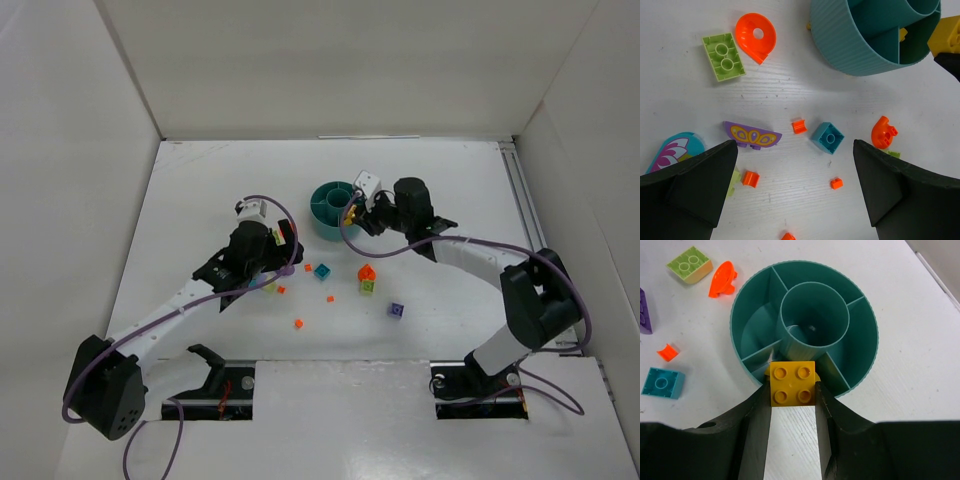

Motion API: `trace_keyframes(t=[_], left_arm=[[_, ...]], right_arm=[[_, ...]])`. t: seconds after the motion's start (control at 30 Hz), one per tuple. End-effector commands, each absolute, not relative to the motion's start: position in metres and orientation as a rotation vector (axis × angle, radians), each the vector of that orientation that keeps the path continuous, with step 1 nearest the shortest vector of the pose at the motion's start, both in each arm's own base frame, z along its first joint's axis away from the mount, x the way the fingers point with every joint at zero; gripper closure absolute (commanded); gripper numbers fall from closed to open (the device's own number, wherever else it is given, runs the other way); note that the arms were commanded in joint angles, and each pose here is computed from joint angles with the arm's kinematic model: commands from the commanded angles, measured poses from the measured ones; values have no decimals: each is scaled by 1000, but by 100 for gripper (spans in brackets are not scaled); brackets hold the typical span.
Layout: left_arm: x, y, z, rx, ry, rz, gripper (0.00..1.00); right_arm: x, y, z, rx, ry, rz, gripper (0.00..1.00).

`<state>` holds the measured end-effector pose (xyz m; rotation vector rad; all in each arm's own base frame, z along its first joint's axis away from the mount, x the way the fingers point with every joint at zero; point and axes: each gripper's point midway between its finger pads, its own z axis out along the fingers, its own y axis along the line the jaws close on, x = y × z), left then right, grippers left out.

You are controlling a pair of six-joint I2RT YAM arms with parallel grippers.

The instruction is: Sort the legos into containers by color

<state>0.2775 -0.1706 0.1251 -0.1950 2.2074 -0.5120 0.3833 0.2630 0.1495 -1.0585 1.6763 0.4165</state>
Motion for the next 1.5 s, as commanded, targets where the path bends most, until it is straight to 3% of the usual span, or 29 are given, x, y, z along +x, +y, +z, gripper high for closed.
trace_keyframes(t=[0.0, 0.63, 0.97, 1.2, 1.33, 1.37, 1.47], left_arm=[[287, -179, 149, -173, 2143, -552, 0], [288, -180, 145, -163, 2143, -547, 0], [290, -177, 145, -174, 2137, -529, 0], [291, -176, 148, -179, 2134, -520, 0], [293, -175, 147, -185, 2139, -505, 0], [293, -175, 147, -185, 2148, -499, 0], [297, -175, 145, -200, 2154, -488, 0]], right_arm=[[395, 265, 165, -1050, 1638, 395, 70], [413, 261, 151, -1012, 1696, 334, 59], [410, 268, 141, -1030, 1710, 338, 43], [400, 272, 171, -1030, 1648, 359, 35], [388, 272, 192, -1030, 1605, 371, 23], [387, 271, 199, -1024, 1589, 369, 13], [376, 260, 209, -1007, 1581, 351, 8]])
